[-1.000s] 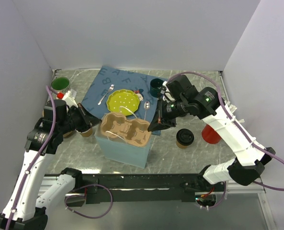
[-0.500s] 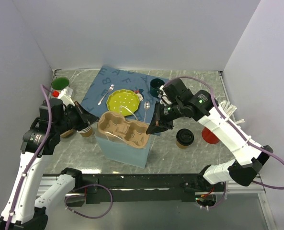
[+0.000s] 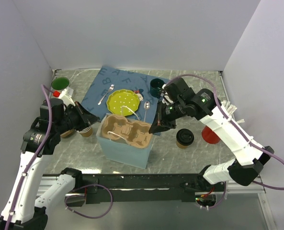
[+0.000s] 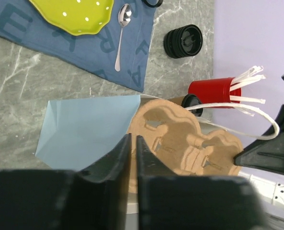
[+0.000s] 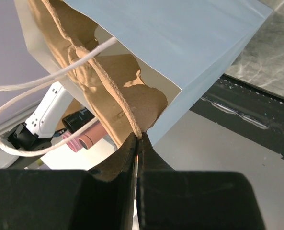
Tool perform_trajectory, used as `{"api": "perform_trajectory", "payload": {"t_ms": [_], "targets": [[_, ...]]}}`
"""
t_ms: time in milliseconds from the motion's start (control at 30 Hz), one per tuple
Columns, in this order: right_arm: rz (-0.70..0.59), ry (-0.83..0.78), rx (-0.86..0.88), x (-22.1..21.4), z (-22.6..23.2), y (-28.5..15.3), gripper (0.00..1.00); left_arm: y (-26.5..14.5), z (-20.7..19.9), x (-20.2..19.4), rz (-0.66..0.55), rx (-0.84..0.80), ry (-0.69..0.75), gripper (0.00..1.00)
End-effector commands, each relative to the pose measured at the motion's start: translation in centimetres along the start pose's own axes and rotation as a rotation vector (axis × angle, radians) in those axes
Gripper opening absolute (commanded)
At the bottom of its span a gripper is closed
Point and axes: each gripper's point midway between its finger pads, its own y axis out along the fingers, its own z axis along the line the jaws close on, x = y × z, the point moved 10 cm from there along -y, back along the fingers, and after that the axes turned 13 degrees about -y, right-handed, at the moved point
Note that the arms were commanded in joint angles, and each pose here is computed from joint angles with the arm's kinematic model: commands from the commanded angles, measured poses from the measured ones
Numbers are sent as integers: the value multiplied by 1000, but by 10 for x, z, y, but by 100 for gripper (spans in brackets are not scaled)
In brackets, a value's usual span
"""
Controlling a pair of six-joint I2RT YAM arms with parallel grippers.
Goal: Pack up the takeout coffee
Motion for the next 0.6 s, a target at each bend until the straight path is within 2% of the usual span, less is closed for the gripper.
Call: {"api": "perform_trajectory", "payload": {"t_ms": [0, 67, 100, 300, 467, 567], "targets": [[-19, -19, -21, 2, 4, -12, 4, -5, -6, 5, -35, 9, 16, 21], [-21, -27, -12, 3, 5, -12, 5, -3, -4, 7, -43, 33, 33, 24], [-18, -29, 7, 4, 7, -13, 5, -4, -5, 8, -44, 37, 37, 29], [-17, -1, 53, 9, 15, -12, 18, -3, -5, 7, -41, 21, 39, 39], [-14, 19, 53, 9, 15, -12, 20, -3, -2, 4, -31, 15, 34, 40], [-17, 40, 47, 7, 14, -12, 31, -2, 1, 2, -24, 21, 28, 40]]}}
